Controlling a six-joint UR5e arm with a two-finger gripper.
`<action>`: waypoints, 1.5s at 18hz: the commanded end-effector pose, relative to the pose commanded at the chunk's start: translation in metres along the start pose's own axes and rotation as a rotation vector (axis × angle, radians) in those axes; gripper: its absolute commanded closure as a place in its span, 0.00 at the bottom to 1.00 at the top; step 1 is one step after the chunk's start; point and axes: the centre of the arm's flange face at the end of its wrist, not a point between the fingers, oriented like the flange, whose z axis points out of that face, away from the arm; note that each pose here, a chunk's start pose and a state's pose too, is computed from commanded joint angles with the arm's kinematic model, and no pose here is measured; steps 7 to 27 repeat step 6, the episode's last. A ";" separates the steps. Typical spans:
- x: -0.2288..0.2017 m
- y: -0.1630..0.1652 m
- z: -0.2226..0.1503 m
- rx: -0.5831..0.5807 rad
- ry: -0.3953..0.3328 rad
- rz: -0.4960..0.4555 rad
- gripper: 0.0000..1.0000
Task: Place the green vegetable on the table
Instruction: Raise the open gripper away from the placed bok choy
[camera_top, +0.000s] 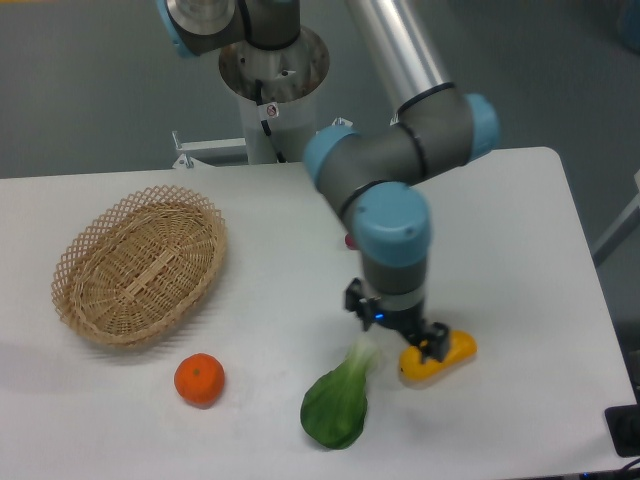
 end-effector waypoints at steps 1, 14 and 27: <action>-0.005 0.011 0.000 -0.005 0.006 0.013 0.00; -0.022 0.044 -0.002 -0.012 0.007 0.030 0.00; -0.022 0.044 -0.002 -0.012 0.007 0.030 0.00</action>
